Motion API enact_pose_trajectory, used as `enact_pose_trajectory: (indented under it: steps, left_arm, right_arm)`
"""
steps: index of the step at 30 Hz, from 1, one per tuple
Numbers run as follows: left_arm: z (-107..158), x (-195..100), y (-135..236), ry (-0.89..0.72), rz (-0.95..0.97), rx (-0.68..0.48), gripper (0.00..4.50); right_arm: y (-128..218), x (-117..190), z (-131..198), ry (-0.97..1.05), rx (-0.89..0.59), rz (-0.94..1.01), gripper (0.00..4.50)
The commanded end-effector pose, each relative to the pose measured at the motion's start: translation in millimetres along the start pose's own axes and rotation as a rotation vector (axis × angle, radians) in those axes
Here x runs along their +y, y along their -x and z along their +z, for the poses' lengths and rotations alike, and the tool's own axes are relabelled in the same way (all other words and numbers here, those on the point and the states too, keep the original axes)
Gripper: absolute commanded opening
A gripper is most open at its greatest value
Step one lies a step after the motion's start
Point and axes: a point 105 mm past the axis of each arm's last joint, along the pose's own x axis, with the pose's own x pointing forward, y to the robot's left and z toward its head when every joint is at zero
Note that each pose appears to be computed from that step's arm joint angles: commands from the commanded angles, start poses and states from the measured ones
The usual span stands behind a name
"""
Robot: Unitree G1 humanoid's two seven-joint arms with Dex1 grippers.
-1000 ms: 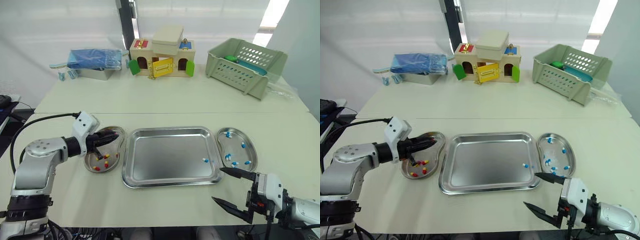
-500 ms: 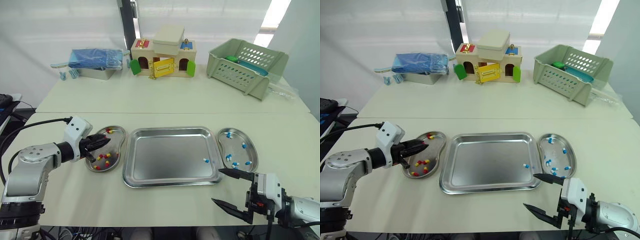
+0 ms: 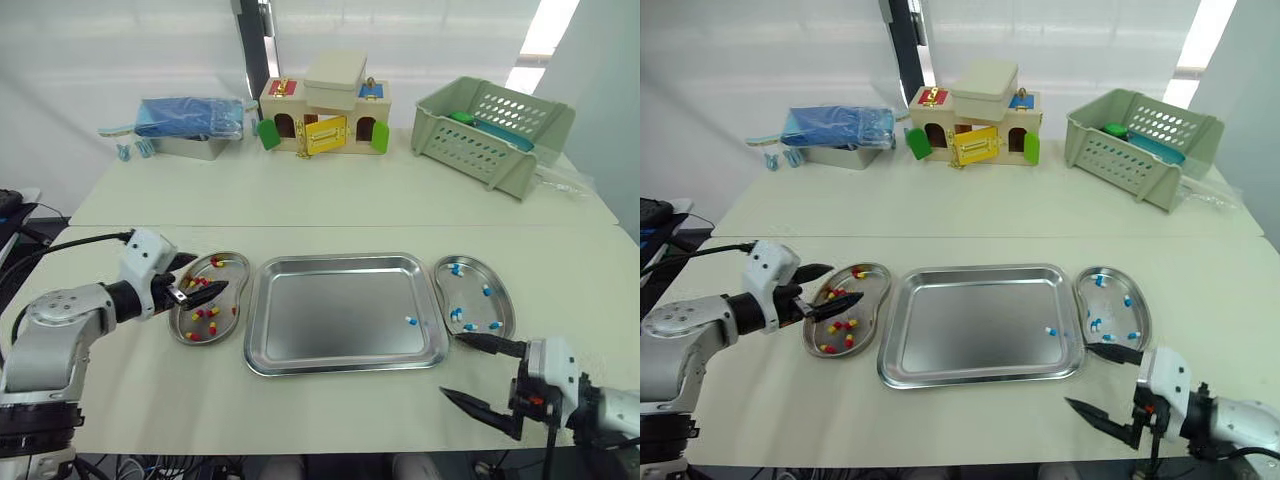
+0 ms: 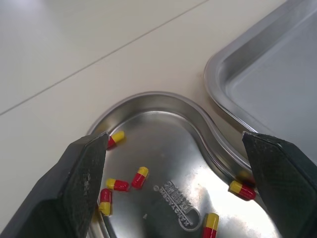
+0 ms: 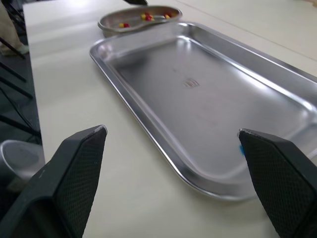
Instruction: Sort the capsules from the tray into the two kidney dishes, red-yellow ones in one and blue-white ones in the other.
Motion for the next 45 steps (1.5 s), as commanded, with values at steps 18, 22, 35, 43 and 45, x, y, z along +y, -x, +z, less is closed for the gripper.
enact_pose_trajectory:
  steps: [18, 22, 35, 43, 45]
  left_arm:
    - [-46.4, 77.0, 149.0, -0.054, 0.461, 0.112, 4.47]
    - [-54.2, 71.1, 150.5, -0.048, 0.452, 0.112, 4.47]
    - [-33.6, -34.5, 95.8, -0.040, 0.069, -0.265, 4.47]
    - [-42.6, -135.5, 77.6, 0.080, -0.194, -0.381, 4.47]
    - [-44.1, -153.9, 74.3, 0.078, -0.250, -0.405, 4.47]
  right_arm:
    - [94.4, -125.8, -9.6, -0.135, 0.166, -0.401, 4.50]
    - [93.4, -130.6, -13.6, -0.135, 0.182, -0.400, 4.50]
    - [72.7, -122.2, 8.8, -0.063, 0.184, -0.185, 4.50]
    - [24.3, -90.6, 40.2, 0.000, 0.204, 0.025, 4.50]
    - [11.5, -82.5, 46.3, 0.007, 0.237, 0.064, 4.50]
